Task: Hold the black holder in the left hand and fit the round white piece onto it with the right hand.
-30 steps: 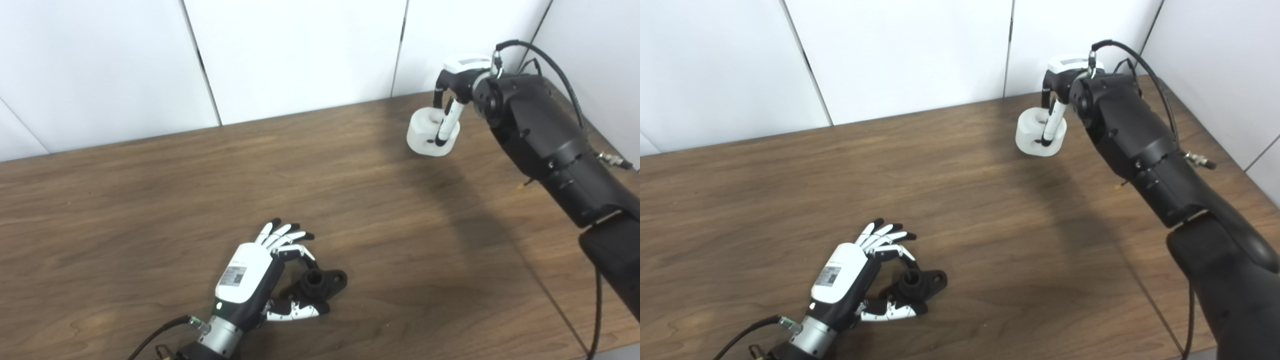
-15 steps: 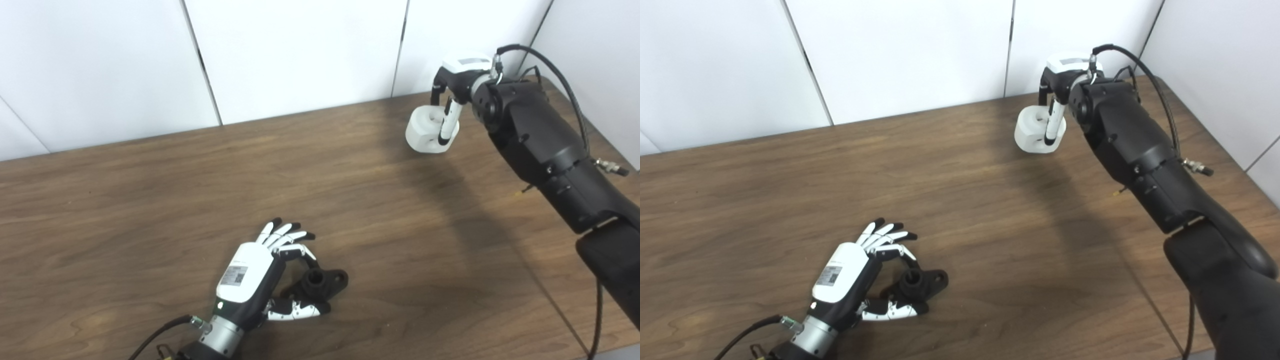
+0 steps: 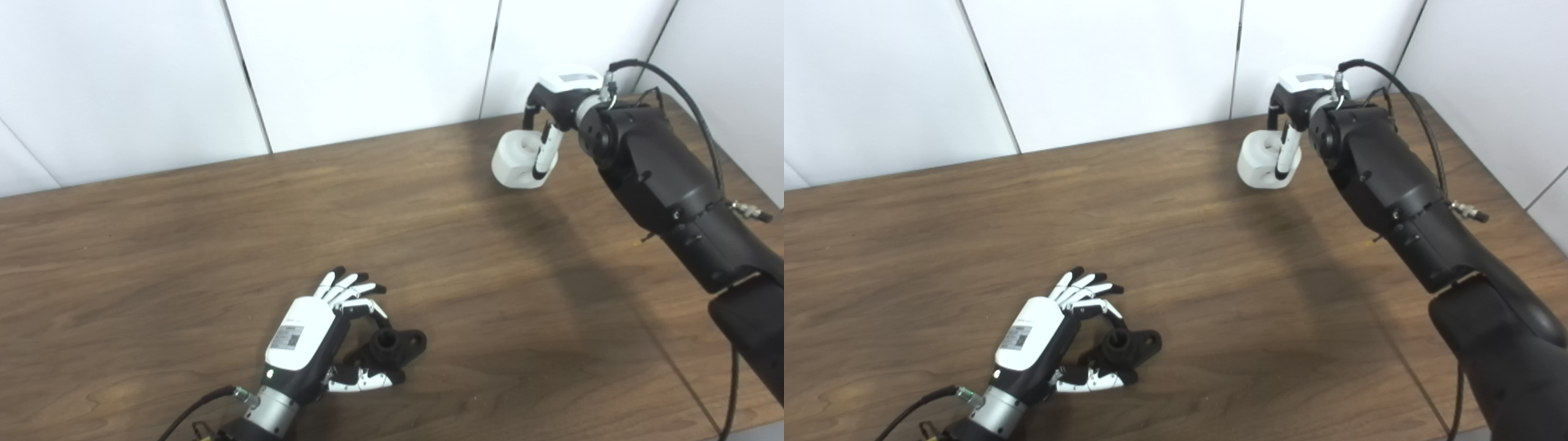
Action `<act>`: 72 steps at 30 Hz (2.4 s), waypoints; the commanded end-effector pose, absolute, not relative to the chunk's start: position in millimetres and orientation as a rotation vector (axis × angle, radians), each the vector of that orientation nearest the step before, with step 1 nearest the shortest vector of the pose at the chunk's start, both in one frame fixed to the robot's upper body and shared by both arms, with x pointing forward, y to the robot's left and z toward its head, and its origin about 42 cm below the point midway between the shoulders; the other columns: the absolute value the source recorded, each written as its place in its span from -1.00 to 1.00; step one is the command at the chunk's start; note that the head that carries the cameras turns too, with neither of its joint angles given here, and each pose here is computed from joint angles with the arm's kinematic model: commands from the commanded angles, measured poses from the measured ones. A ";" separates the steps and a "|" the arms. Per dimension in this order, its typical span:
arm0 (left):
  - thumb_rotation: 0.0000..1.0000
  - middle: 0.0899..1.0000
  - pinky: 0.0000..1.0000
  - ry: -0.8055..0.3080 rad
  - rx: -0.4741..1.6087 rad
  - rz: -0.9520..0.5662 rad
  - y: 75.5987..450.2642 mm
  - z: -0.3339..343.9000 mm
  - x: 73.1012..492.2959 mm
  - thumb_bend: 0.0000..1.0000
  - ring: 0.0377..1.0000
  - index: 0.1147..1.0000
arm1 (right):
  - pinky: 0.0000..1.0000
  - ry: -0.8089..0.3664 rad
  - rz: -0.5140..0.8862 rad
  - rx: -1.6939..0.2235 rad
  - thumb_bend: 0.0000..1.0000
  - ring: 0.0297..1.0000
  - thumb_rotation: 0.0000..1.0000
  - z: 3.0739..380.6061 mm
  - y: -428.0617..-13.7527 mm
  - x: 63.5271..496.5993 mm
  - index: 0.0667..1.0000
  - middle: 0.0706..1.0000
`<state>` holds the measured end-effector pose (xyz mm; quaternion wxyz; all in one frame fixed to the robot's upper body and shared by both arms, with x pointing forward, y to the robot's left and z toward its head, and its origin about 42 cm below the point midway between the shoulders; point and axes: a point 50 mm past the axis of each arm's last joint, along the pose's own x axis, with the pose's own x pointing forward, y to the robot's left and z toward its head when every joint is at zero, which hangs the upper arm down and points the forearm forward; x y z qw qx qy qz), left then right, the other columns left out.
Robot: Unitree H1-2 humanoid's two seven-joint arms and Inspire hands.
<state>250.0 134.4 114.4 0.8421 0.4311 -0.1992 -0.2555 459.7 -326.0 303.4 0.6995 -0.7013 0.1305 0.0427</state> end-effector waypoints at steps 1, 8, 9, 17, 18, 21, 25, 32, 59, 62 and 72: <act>-0.88 0.60 1.00 -0.396 0.944 -0.564 132.9 108.0 249.8 0.03 0.81 -0.16 | 0.93 0.187 0.023 -1.586 0.05 0.83 -0.74 352.3 -324.1 460.2 -0.11 0.54; -0.88 0.60 1.00 -0.393 0.947 -0.566 126.2 107.5 248.3 0.03 0.81 -0.16 | 0.98 0.072 0.082 -1.596 0.05 0.74 -0.74 379.6 -302.2 439.6 -0.11 0.49; -0.88 0.60 1.00 -0.393 0.948 -0.567 125.2 107.3 248.0 0.03 0.81 -0.16 | 0.98 0.058 0.088 -1.599 0.05 0.74 -0.74 382.4 -298.7 436.7 -0.11 0.50; -0.88 0.60 1.00 -0.388 0.957 -0.569 116.8 107.3 248.8 0.03 0.81 -0.16 | 0.84 0.012 0.212 -1.706 0.05 0.73 -0.73 407.8 -266.0 418.2 -0.11 0.52; -0.88 0.60 1.00 -0.388 0.957 -0.568 115.9 107.2 249.1 0.03 0.82 -0.16 | 0.81 0.009 0.228 -1.716 0.05 0.72 -0.73 411.3 -261.5 415.6 -0.11 0.50; -0.88 0.60 1.00 -0.387 0.958 -0.567 112.8 107.2 249.9 0.03 0.82 -0.16 | 0.71 -0.012 0.269 -1.735 0.05 0.67 -0.73 422.1 -248.5 405.1 -0.11 0.46; -0.88 0.60 1.00 -0.383 0.958 -0.566 108.2 107.2 251.2 0.03 0.82 -0.16 | 0.60 -0.051 0.341 -1.727 0.05 0.59 -0.73 436.4 -233.9 387.5 -0.11 0.43; -0.89 0.60 1.00 -0.376 0.960 -0.562 101.2 107.6 254.0 0.03 0.82 -0.16 | 0.79 -0.135 0.490 -1.733 0.05 0.74 -0.73 451.6 -214.8 365.1 -0.11 0.48; -0.88 0.61 1.00 -0.377 0.966 -0.553 99.6 114.4 261.6 0.03 0.82 -0.16 | 0.83 -0.347 0.772 -1.741 0.05 0.80 -0.73 438.9 -198.8 301.4 -0.11 0.53; -0.88 0.61 1.00 -0.380 0.965 -0.553 101.2 115.3 261.5 0.02 0.82 -0.16 | 0.91 -0.354 0.791 -1.726 0.05 0.82 -0.73 434.0 -199.4 296.4 -0.11 0.57; -0.88 0.60 1.00 -0.381 0.962 -0.549 103.0 118.3 261.8 0.03 0.81 -0.16 | 0.96 -0.339 0.822 -1.701 0.05 0.85 -0.73 417.2 -198.9 290.5 -0.11 0.58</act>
